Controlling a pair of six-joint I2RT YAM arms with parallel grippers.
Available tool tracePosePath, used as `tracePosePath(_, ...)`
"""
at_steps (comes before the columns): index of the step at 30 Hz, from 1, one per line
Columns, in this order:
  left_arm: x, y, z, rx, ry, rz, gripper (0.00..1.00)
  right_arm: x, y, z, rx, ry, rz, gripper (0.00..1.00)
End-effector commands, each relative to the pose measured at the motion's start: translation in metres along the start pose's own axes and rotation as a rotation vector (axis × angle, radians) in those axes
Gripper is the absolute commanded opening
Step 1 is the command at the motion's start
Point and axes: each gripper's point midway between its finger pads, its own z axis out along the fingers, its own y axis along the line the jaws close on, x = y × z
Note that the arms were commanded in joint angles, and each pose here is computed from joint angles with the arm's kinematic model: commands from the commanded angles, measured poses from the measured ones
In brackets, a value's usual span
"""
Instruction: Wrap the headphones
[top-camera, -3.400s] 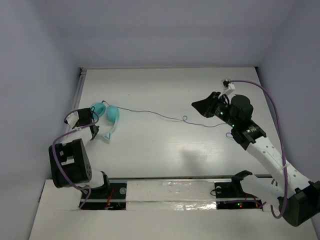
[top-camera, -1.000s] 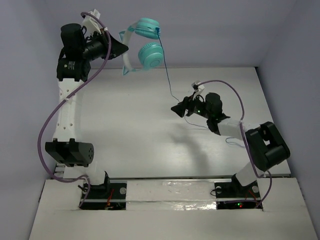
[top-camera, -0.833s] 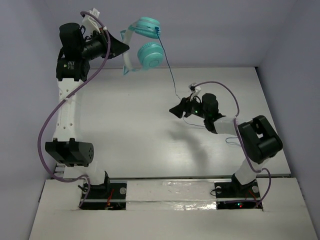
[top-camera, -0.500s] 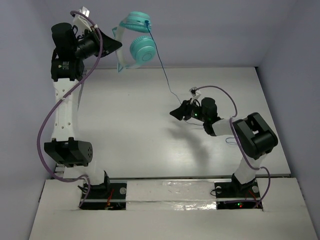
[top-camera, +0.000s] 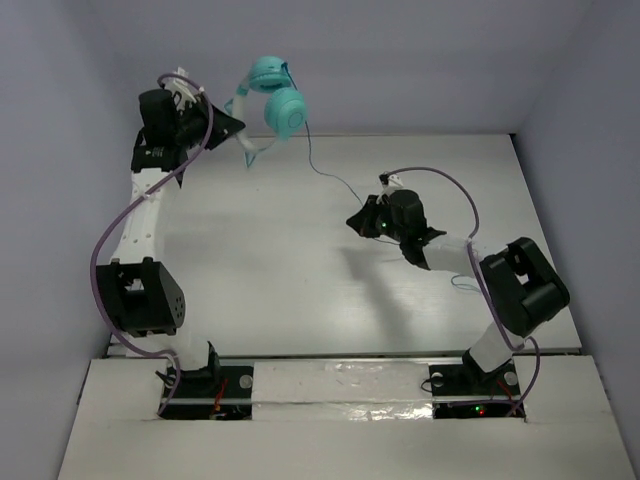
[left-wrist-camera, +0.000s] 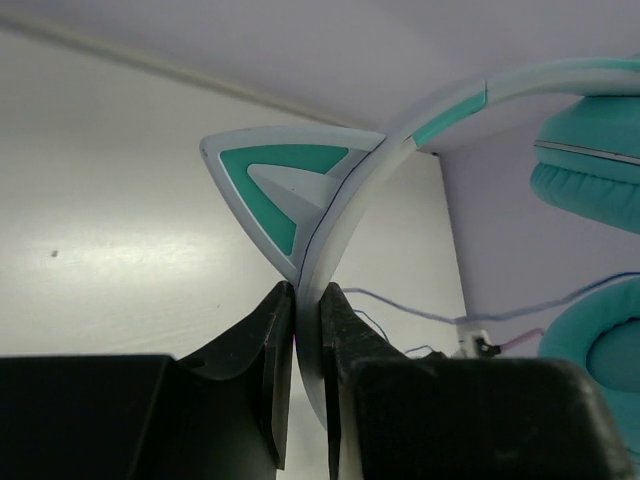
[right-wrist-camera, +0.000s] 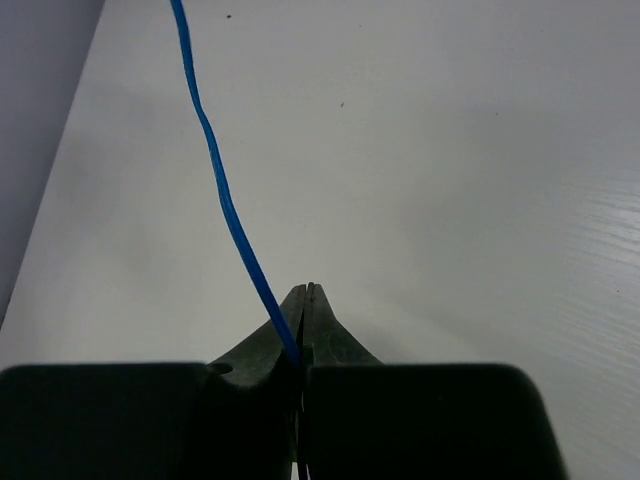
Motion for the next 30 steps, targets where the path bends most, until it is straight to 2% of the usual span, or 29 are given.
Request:
tracePosePath(1, -0.018, -0.02, -0.013, 0.047, -0.15, -0.008, 0.0, 0.002, -0.017, -0.007, 0.182, 0.047, -0.018, 0.0)
tracePosePath(4, 0.003, -0.006, -0.001, -0.053, -0.166, -0.003, 0.0, 0.014, 0.003, -0.008, 0.202, 0.105, -0.077, 0.0)
tracePosePath(5, 0.006, -0.006, -0.001, -0.063, -0.181, -0.001, 0.0, 0.007, 0.01, -0.006, 0.234, 0.085, -0.121, 0.0)
tracePosePath(6, 0.011, -0.004, 0.002, -0.077, -0.188, -0.01, 0.0, 0.027, 0.025, -0.009, 0.227, 0.145, -0.16, 0.0)
tracePosePath(8, 0.025, 0.007, 0.009, -0.125, -0.2, -0.012, 0.0, 0.037, 0.039, -0.013, 0.237, 0.183, -0.222, 0.0)
tracePosePath(10, 0.029, 0.029, 0.012, -0.215, -0.222, 0.009, 0.0, 0.048, 0.066, -0.025, 0.208, 0.218, -0.275, 0.0)
tracePosePath(15, 0.061, 0.04, 0.026, -0.284, -0.194, 0.052, 0.0, 0.051, 0.104, -0.06, 0.182, 0.257, -0.394, 0.0)
tracePosePath(16, 0.067, 0.042, 0.028, -0.303, -0.193, 0.067, 0.0, 0.045, 0.12, -0.066, 0.158, 0.25, -0.416, 0.0)
tracePosePath(18, 0.085, 0.037, 0.036, -0.319, -0.167, 0.128, 0.0, 0.04, 0.118, -0.077, 0.187, 0.273, -0.457, 0.0)
tracePosePath(21, 0.106, 0.042, 0.04, -0.34, -0.135, 0.181, 0.0, 0.02, 0.134, -0.094, 0.189, 0.239, -0.488, 0.0)
tracePosePath(26, 0.15, 0.035, 0.048, -0.247, -0.043, 0.261, 0.0, -0.019, 0.15, -0.114, 0.176, 0.15, -0.529, 0.0)
tracePosePath(30, 0.184, 0.02, 0.05, -0.189, 0.045, 0.348, 0.0, -0.043, 0.141, -0.12, 0.273, 0.111, -0.6, 0.0)
